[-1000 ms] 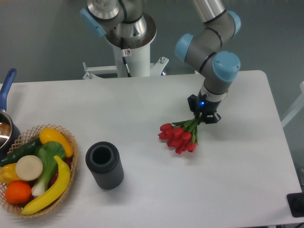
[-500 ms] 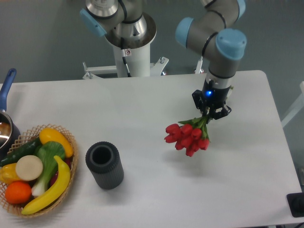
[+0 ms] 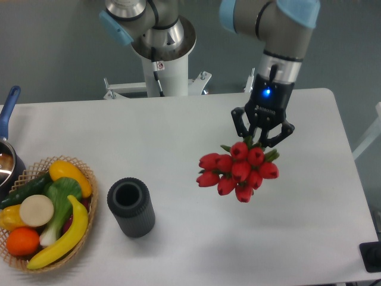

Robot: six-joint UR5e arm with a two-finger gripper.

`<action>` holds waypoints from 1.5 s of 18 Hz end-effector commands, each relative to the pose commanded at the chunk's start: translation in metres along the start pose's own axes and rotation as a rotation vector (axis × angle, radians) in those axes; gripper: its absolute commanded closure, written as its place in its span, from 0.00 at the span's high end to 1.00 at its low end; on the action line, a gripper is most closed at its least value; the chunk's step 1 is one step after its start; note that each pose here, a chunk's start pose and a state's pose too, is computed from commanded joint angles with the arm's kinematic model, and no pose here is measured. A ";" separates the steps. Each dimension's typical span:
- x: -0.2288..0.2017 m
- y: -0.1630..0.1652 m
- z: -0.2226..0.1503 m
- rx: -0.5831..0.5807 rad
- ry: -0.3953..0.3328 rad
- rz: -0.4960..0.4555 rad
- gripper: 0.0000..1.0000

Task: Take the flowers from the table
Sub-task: 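Lift the tulip bunch up off the table, blooms hanging below, then hold the tulip bunch raised above the table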

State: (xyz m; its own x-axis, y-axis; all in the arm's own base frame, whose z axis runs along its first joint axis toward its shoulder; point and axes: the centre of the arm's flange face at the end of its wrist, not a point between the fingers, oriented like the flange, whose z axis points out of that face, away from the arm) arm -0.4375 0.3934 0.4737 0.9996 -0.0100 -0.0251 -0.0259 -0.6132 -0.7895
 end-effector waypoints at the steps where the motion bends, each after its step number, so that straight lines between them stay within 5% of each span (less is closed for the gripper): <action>1: 0.003 -0.009 0.001 0.029 0.016 0.002 0.21; 9: 0.010 -0.021 -0.004 0.251 0.152 -0.025 0.21; 27: 0.015 -0.021 -0.006 0.266 0.170 -0.069 0.21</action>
State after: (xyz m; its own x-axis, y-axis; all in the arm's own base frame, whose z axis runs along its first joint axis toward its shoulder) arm -0.4221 0.4018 0.4937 0.9854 -0.1215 0.1193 0.0633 -0.3890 -0.9191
